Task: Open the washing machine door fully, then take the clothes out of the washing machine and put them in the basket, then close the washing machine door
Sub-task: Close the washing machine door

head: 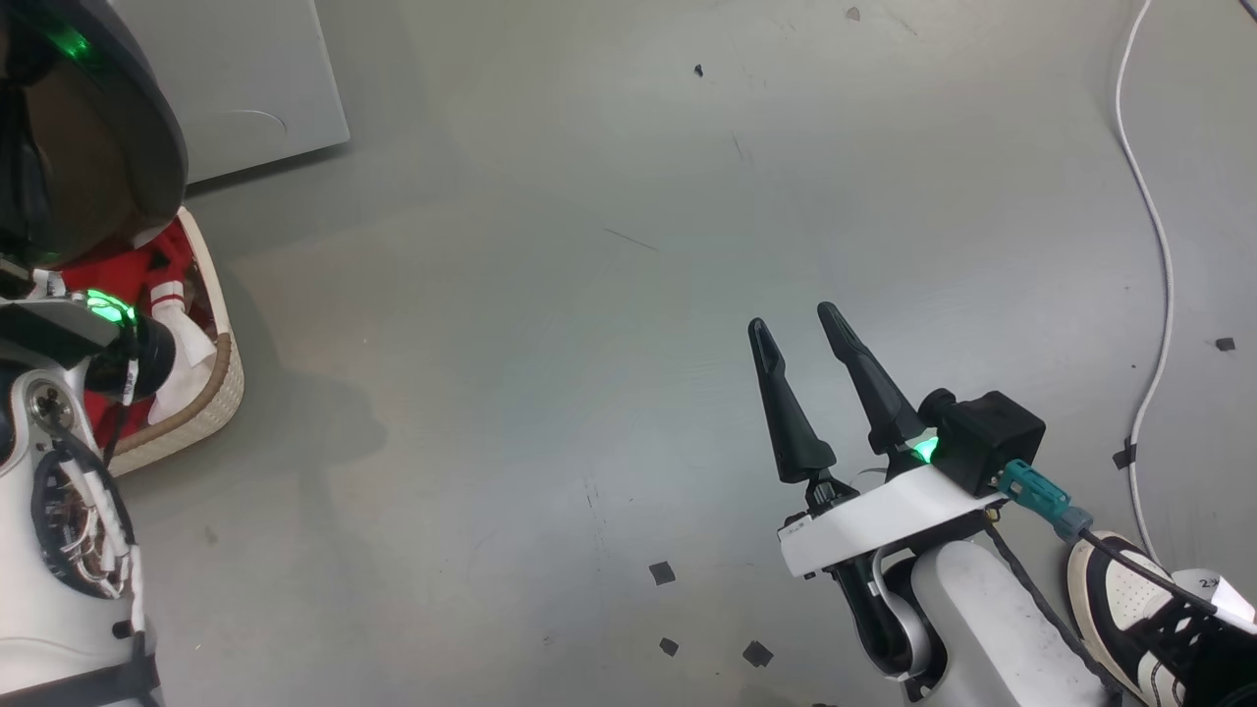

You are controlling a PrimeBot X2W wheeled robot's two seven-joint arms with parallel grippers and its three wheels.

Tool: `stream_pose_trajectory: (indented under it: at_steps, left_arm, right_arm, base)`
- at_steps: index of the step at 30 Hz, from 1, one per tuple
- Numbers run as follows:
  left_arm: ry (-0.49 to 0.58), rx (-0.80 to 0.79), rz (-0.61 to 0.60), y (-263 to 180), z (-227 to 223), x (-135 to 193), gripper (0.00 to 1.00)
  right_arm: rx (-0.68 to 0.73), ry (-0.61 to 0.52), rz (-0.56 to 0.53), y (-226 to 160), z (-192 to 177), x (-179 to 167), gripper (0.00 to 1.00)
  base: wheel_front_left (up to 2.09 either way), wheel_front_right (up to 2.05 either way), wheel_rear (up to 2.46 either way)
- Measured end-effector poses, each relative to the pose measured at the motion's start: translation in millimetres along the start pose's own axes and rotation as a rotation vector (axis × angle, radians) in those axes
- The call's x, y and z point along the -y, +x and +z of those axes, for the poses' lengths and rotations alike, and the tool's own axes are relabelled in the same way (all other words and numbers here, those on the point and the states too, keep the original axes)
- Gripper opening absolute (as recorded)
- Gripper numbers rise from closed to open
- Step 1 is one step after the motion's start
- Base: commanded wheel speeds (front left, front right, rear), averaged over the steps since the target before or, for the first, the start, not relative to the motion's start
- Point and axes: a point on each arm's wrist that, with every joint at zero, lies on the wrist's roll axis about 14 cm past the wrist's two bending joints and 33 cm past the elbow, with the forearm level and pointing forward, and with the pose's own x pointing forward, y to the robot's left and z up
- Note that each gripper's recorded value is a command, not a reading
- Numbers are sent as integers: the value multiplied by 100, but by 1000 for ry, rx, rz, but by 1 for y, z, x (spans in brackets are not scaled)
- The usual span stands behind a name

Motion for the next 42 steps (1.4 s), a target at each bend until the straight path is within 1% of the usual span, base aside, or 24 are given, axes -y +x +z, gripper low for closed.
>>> stream_pose_trajectory:
  at_steps: [6,8,12,16,20,22,26,27,28,29,32,33,38,42]
  left_arm:
    - [10,-22,31,0,-9,-7,0]
    - [31,-36,46,-4,-13,-8,0]
    - [125,-91,79,-15,-25,-19,0]
    - [238,-137,144,-40,-30,-42,0]
    - [437,-216,205,-68,-35,-60,0]
    - [562,-240,226,-82,-29,-65,0]
    - [768,-225,229,-106,-10,-59,0]
    - [834,-228,227,-111,-7,-56,0]
    - [834,-228,227,-111,-7,-56,0]
    - [974,-214,227,-119,3,-48,0]
    - [1155,-163,209,-131,18,-30,0]
    - [1155,-163,209,-131,18,-30,0]
    - [1351,-18,133,-151,36,7,0]
    - [1476,94,68,-173,46,33,0]
  right_arm:
    - [27,-3,-26,1,9,7,100]
    - [45,-6,-41,3,14,11,100]
    - [67,-26,-43,6,21,13,100]
    - [88,-43,-39,9,28,14,100]
    - [102,-55,-24,13,32,10,100]
    - [108,-63,-12,14,34,7,100]
    - [116,-71,18,16,36,1,100]
    - [118,-71,24,16,37,0,100]
    - [118,-71,24,16,37,0,100]
    - [118,-66,37,15,36,-4,100]
    - [113,-60,63,15,33,-12,100]
    - [113,-60,63,15,33,-12,100]
    - [112,-37,116,15,31,-31,100]
    - [116,-29,169,14,32,-48,100]
  base:
    - [0,0,0]
    - [0,0,0]
    - [0,0,0]
    - [0,0,0]
    - [0,0,0]
    - [0,0,0]
    - [0,0,0]
    - [0,0,0]
    - [0,0,0]
    - [0,0,0]
    - [0,0,0]
    - [0,0,0]
    - [0,0,0]
    - [0,0,0]
